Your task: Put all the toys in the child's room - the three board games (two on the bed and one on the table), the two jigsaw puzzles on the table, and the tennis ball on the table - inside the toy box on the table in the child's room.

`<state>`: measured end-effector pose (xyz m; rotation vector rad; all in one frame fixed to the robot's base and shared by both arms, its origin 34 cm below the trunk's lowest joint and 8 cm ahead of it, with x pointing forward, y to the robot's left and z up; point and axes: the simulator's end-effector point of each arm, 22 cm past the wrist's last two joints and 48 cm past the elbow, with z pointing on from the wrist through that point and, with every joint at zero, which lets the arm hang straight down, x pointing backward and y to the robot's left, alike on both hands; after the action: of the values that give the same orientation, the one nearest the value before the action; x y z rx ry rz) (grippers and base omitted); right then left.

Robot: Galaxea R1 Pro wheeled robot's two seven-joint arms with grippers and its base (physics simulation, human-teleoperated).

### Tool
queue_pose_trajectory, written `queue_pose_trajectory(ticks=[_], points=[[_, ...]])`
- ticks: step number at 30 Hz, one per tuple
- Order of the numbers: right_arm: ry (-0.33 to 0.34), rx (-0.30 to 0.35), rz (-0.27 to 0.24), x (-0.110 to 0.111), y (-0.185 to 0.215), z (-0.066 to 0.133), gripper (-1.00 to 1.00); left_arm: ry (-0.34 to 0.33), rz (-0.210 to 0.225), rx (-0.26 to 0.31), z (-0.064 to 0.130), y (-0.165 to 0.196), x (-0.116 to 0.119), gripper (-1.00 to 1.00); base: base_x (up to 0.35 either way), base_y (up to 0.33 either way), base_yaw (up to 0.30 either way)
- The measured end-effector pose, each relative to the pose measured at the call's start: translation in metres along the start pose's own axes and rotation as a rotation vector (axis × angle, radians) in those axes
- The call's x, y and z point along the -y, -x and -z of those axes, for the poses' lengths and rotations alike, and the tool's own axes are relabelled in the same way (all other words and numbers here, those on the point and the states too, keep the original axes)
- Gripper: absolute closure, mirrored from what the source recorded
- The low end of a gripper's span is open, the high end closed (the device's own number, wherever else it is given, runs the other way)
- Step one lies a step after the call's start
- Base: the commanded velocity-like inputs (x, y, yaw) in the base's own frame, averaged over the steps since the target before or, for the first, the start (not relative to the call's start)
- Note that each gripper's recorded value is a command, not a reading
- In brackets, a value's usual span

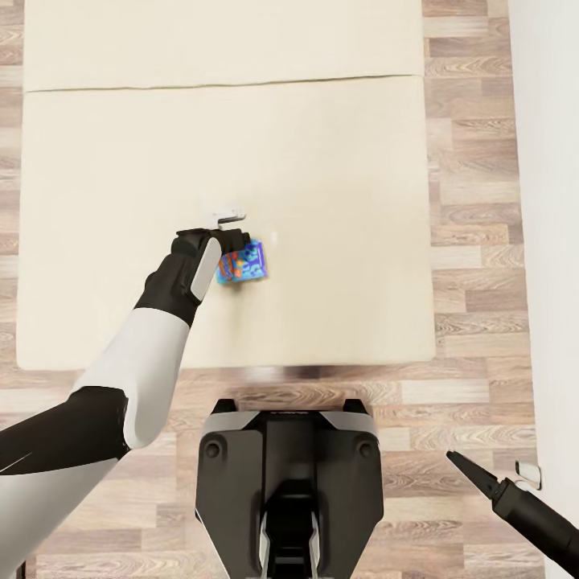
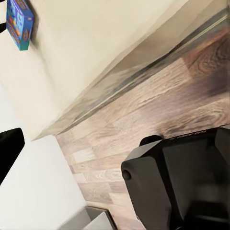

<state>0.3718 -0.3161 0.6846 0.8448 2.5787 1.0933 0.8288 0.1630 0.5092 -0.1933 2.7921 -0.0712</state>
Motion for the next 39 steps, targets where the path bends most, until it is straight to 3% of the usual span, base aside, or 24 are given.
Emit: queue_pose_trajectory(ticks=[17,39], points=[[0.001,0.0,0.001,-0.0002,0.0,0.0001,-1.0,0.0,0.0,0.0,0.0,-0.0002,0.0,-1.0,-0.104,-0.001,0.0],[0.002,0.001,0.001,-0.0004,0.0001,0.0,-1.0,0.0,-0.001,-0.001,-0.0001,-0.0003,-0.0001,-1.0,-0.196,-0.038,0.0]])
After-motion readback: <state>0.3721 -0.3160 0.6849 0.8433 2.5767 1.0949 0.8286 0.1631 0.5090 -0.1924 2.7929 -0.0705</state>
